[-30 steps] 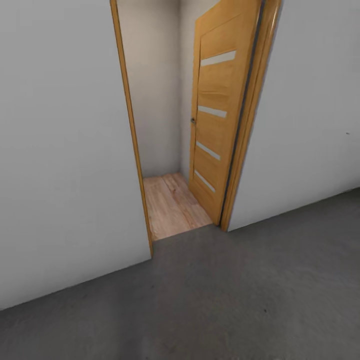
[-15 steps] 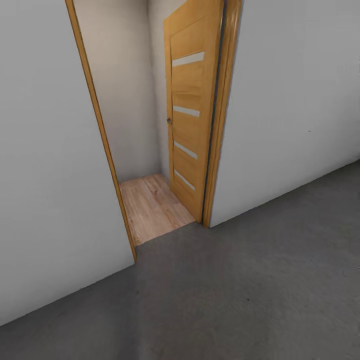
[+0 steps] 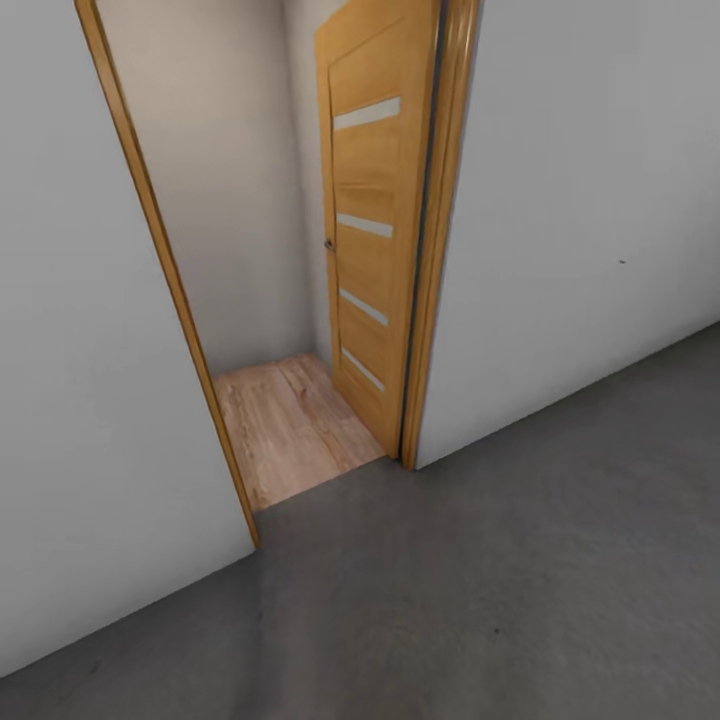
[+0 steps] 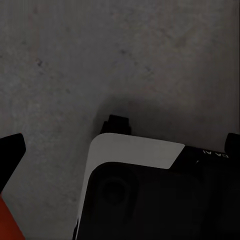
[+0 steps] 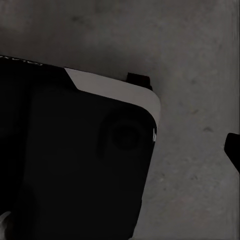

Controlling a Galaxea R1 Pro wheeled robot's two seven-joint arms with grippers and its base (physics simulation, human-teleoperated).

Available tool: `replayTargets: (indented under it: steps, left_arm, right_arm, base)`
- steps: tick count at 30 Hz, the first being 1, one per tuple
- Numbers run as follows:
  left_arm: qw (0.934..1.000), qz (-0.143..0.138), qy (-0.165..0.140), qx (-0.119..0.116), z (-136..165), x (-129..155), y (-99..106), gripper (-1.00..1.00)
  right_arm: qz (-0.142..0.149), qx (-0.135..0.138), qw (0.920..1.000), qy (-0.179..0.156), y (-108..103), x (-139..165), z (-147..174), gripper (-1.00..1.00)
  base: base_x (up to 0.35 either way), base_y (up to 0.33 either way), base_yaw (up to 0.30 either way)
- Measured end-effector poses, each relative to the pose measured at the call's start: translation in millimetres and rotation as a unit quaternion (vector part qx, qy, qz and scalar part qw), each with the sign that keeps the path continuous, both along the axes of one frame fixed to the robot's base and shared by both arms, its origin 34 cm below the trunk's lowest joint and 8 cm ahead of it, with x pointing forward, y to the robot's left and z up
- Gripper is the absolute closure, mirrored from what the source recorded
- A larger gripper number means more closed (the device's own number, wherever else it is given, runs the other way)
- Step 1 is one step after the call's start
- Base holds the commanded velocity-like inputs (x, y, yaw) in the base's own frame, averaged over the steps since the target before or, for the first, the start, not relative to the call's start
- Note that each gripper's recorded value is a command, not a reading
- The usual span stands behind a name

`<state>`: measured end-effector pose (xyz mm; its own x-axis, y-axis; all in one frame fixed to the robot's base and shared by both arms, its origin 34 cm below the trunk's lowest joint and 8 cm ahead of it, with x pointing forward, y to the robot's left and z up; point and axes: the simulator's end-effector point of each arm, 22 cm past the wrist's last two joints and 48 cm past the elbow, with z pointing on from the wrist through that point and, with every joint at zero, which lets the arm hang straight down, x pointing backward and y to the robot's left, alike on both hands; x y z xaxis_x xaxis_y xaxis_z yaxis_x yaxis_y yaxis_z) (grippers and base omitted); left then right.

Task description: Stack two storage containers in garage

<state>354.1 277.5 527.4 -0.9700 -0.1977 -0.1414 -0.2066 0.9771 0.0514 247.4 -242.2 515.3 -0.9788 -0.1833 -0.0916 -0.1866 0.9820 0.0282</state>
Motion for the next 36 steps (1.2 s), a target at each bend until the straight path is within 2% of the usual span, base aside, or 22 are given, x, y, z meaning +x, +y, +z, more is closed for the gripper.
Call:
replayTargets:
  steps: [36]
  left_arm:
    - [1.0000, 0.001, -0.001, 0.002, 0.1, 0.2, 2.5, -1.00]
  right_arm:
    - [0.004, 0.000, 1.0000, -0.007, 0.3, 2.7, 0.3, -1.00]
  base:
    - [0.313, -0.094, 0.000]
